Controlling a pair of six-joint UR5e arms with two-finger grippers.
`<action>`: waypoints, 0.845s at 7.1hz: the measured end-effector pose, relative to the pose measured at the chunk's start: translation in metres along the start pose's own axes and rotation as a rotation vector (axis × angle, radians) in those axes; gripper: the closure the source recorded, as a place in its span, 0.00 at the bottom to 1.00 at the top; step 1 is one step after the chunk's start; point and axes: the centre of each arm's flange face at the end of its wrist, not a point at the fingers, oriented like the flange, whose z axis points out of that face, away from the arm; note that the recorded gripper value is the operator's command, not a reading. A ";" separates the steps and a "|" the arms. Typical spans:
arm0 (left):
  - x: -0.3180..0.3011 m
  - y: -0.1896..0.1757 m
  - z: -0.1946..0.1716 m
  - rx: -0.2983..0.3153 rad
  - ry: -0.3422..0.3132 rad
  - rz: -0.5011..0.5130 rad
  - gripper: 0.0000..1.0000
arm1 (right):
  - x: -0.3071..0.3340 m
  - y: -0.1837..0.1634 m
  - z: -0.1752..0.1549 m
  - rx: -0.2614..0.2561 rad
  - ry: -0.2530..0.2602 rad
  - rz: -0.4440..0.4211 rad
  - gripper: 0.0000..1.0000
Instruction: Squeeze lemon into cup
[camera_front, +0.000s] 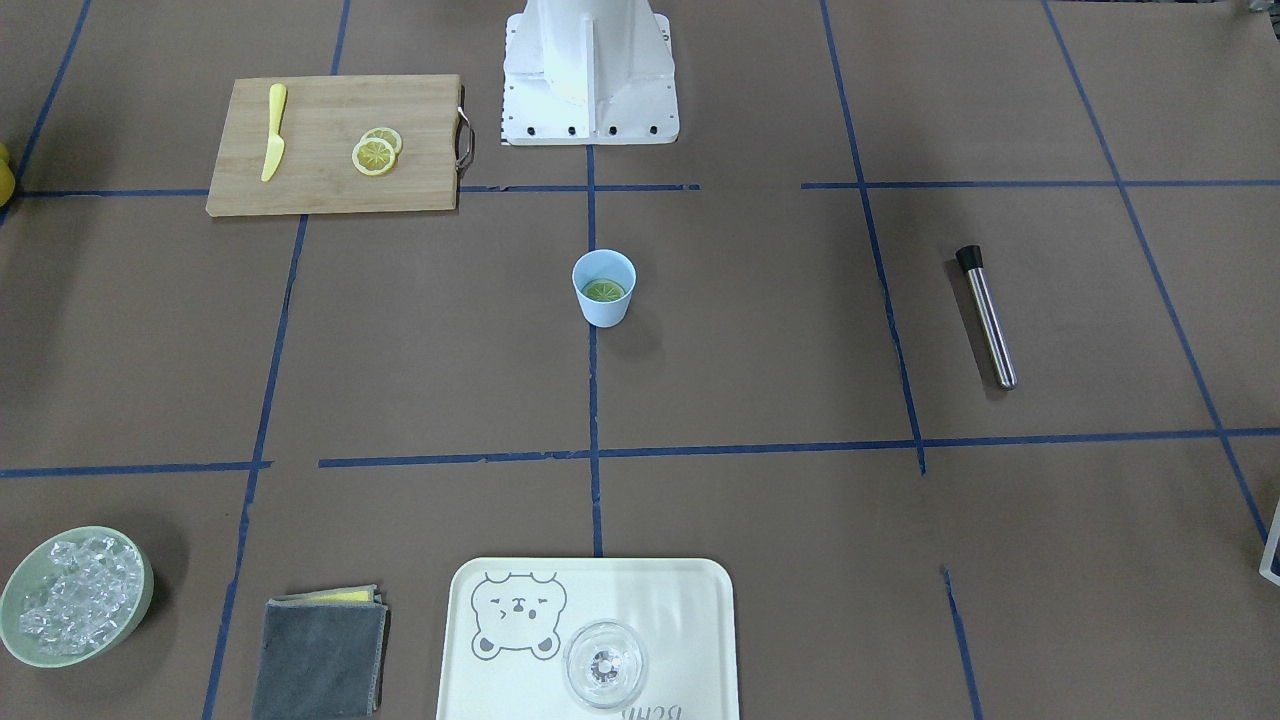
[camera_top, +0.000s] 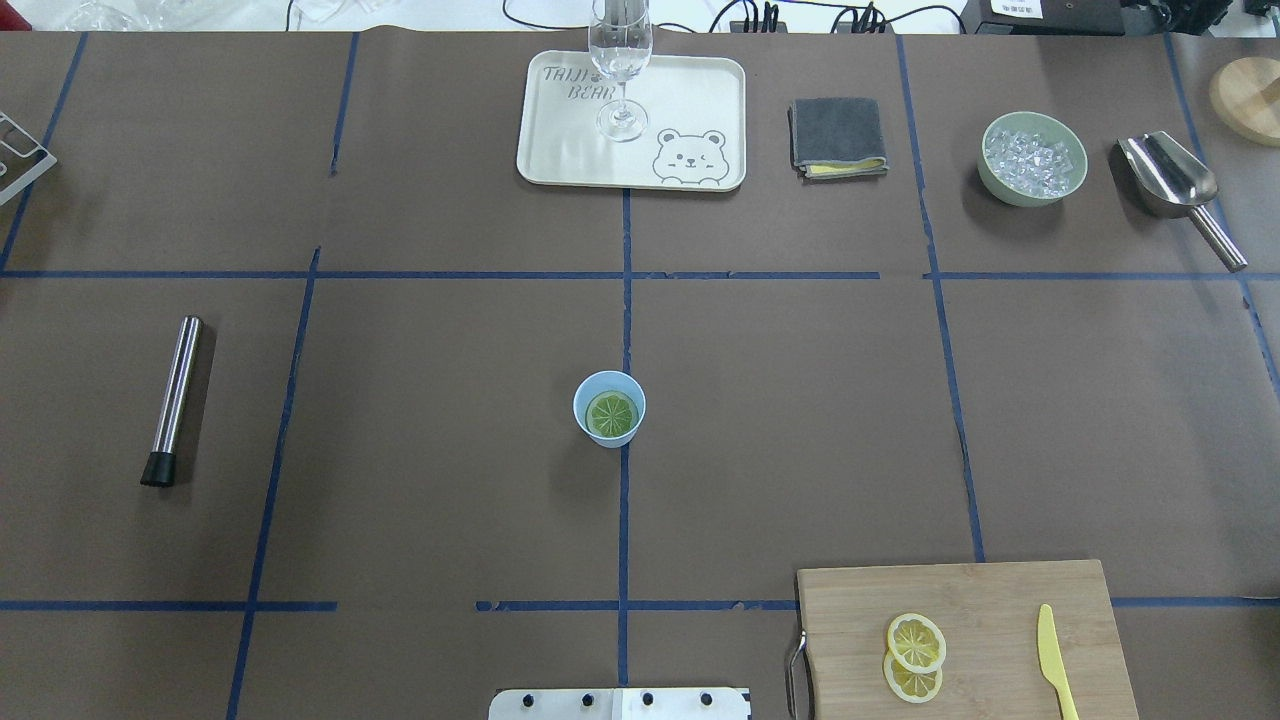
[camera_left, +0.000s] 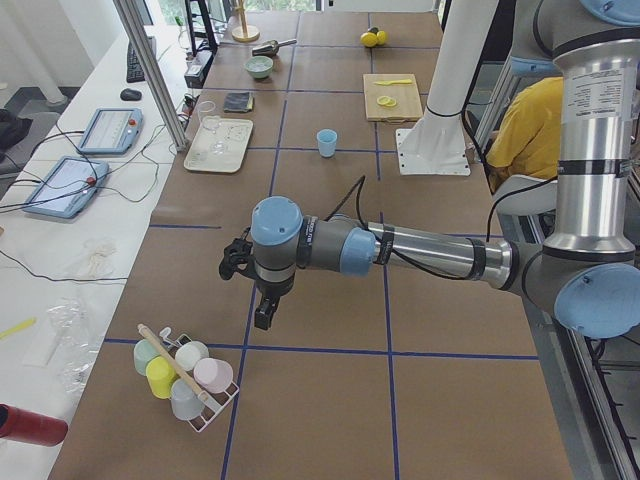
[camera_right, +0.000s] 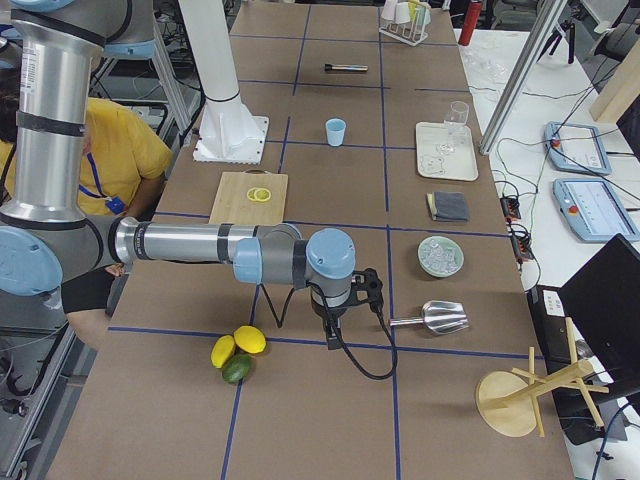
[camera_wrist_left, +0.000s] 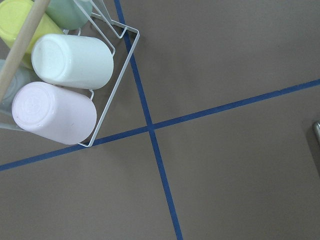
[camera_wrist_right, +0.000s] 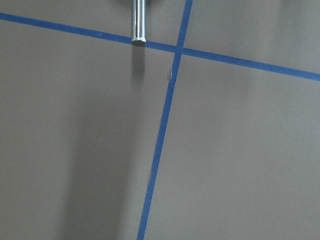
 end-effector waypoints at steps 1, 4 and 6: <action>-0.005 0.003 -0.001 -0.002 -0.003 -0.008 0.00 | 0.001 0.003 0.001 -0.007 -0.010 0.002 0.00; -0.009 0.015 0.002 -0.011 -0.001 -0.020 0.00 | 0.004 0.008 0.006 -0.018 -0.030 0.024 0.00; -0.010 0.032 0.007 -0.021 0.006 -0.025 0.00 | 0.010 0.012 0.012 -0.031 -0.024 0.040 0.00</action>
